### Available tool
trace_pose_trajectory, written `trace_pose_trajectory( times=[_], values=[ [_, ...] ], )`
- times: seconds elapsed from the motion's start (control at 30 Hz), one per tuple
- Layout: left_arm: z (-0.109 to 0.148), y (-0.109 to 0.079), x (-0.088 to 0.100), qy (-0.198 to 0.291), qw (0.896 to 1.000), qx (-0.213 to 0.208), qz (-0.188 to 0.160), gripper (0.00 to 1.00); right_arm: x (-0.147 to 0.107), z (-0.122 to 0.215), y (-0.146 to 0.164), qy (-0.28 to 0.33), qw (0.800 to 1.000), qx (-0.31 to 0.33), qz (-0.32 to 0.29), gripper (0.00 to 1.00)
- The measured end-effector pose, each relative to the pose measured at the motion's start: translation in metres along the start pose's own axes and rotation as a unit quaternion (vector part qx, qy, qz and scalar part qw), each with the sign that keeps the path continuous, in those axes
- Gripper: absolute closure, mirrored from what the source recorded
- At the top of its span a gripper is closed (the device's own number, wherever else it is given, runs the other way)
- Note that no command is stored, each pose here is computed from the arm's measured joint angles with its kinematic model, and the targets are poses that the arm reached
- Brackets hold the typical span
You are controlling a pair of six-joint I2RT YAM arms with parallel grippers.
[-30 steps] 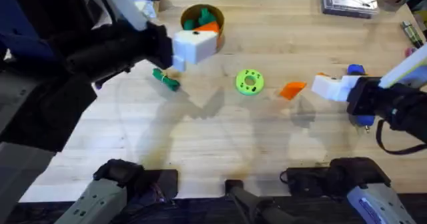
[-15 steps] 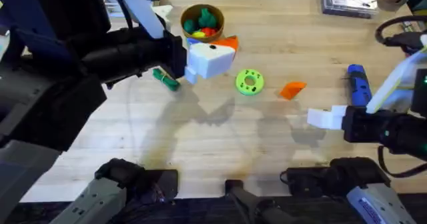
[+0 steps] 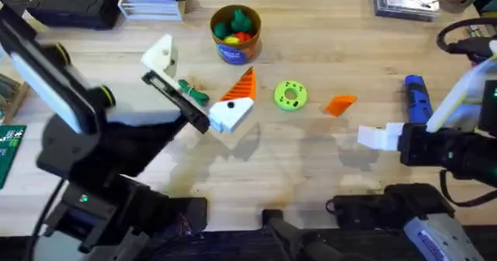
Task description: Pick up the gripper from the table and insert it into the empty holder that is missing its gripper. Then pick up a screw, insert it into the mounting hole, and use the screwdriver to tighten it. Finally, clean up the table by picking up the vegetable and placing it into the bucket.
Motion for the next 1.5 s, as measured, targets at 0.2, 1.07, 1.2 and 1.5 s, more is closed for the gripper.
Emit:
trace_pose_trajectory(
  times=[0.2,1.07,1.2,1.5],
  values=[
    [0.013,0.008,-0.029,-0.017,0.999,0.027,0.005,0.015,0.0,0.0,0.0,0.0,1.0,0.0,0.0,0.008],
    [0.033,0.013,-0.07,0.054,0.997,0.007,0.047,0.015,0.0,0.0,0.0,0.0,1.0,0.0,0.0,0.008],
    [0.034,0.003,-0.072,0.066,0.996,-0.046,0.048,0.015,0.0,0.0,0.0,0.0,1.0,0.0,0.0,0.008],
    [0.04,-0.019,-0.077,0.098,0.979,-0.166,0.061,0.015,0.0,0.0,0.0,0.0,1.0,0.0,0.0,0.008]
  ],
)
Point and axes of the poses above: each hand's point on the last joint's axis, 136 mm out from that joint toward the fingers, its own z axis back along the fingers, its own y axis along the line the jaws close on, x = y × z, the point moved 8 cm from there along z, back along the fingers, and after that the axes turned 11 degrees about z, right-handed, at the moved point
